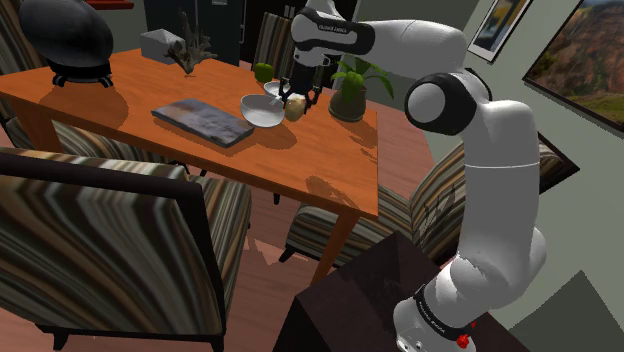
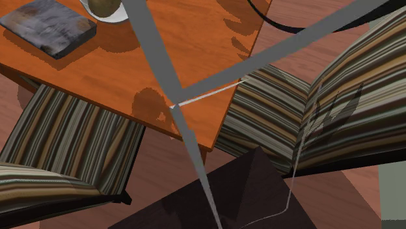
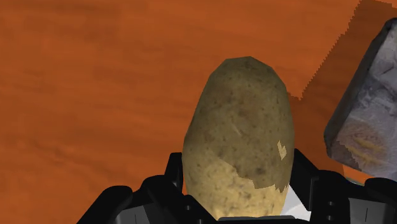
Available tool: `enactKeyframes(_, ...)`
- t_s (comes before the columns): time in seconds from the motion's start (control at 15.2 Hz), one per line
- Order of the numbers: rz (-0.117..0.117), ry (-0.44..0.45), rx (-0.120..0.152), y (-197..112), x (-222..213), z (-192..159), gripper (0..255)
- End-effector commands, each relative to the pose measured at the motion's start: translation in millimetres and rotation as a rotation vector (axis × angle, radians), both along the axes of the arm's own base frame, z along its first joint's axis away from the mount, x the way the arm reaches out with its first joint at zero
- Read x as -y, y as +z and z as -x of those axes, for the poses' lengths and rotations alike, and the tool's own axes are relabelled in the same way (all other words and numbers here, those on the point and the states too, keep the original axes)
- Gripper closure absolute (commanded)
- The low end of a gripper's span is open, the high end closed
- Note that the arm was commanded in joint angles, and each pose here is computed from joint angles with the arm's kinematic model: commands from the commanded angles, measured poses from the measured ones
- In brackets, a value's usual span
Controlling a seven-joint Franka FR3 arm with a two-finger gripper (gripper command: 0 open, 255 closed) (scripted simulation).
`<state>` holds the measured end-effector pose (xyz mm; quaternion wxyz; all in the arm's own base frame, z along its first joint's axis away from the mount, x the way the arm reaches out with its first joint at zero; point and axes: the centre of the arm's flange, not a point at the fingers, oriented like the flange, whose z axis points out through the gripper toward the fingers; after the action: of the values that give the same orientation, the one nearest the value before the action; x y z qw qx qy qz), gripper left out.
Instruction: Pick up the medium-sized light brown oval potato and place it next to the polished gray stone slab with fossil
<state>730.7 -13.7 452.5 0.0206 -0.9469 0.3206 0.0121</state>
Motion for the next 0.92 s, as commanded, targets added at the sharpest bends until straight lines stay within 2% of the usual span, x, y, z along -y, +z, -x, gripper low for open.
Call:
enactKeyframes(0.0,0.0,0.0,0.0,-1.6,-2.8,-23.8,255)
enactKeyframes(0.07,0.0,0.0,0.0,-1.6,-4.6,-31.6,255)
enactKeyframes(0.86,0.0,0.0,0.0,-64.9,-4.6,-31.6,255)
